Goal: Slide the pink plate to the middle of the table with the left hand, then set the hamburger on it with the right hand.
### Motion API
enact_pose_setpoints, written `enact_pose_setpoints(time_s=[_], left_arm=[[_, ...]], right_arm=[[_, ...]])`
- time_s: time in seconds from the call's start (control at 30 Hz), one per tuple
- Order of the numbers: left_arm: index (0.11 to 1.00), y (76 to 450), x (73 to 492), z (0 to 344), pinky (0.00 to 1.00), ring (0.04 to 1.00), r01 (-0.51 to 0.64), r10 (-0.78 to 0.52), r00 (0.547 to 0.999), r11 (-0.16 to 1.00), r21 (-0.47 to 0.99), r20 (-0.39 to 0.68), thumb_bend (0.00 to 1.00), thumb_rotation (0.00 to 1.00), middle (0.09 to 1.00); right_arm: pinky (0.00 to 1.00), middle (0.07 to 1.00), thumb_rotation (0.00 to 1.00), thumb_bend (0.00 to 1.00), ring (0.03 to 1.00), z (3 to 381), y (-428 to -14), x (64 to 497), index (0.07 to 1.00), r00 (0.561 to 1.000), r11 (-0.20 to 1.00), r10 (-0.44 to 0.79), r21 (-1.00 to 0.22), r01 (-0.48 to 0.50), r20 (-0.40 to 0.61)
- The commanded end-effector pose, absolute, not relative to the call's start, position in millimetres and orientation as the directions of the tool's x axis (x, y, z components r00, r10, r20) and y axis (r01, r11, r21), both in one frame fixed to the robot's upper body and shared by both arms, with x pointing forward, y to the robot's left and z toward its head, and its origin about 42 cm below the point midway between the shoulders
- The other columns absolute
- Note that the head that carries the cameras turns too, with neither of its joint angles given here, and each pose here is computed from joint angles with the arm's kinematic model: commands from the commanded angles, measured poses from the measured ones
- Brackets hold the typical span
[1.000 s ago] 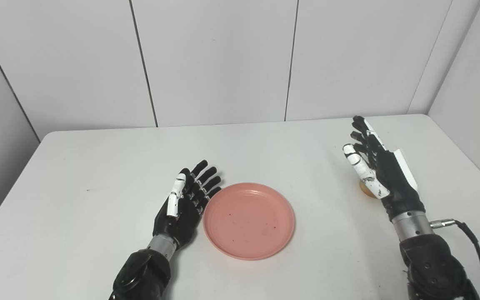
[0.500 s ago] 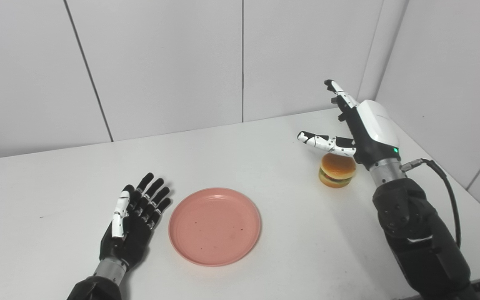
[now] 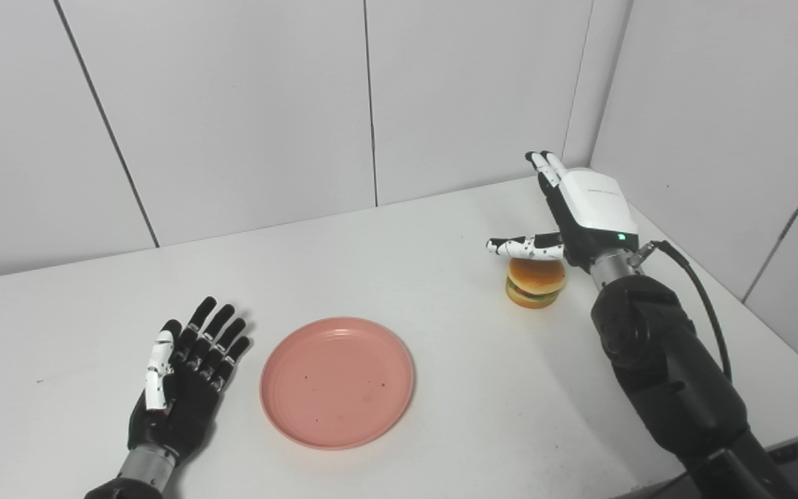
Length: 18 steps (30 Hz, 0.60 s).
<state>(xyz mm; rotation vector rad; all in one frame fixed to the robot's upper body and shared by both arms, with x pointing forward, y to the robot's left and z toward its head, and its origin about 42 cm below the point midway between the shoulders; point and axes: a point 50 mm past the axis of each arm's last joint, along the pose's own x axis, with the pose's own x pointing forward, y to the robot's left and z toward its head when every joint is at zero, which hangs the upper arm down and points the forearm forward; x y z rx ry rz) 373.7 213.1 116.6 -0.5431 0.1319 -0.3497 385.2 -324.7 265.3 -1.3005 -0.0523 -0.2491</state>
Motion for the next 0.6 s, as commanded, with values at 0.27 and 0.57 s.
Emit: enact_pose_setpoints(time_s=[0.27,0.57], left_arm=[[0.938,221.6,372.8,106.8,0.96,0.939,0.253,-0.349,0.932,0.821,-0.513,-0.098,0.3,1.0,0.941],[0.935,221.9,370.9,107.8,0.96,0.937,0.26,-0.352,0.931,0.826,-0.5,-0.097,0.31,1.0,0.937]], right_arm=[[0.68,0.995,0.63,1.0,0.885,278.5,-333.2,402.3,0.976,0.976,0.187,-0.178,-0.969,0.159,0.126],[0.71,1.0,0.66,1.0,0.911,263.7,-332.4,410.3,0.984,0.982,0.184,-0.186,-0.981,0.058,0.023]])
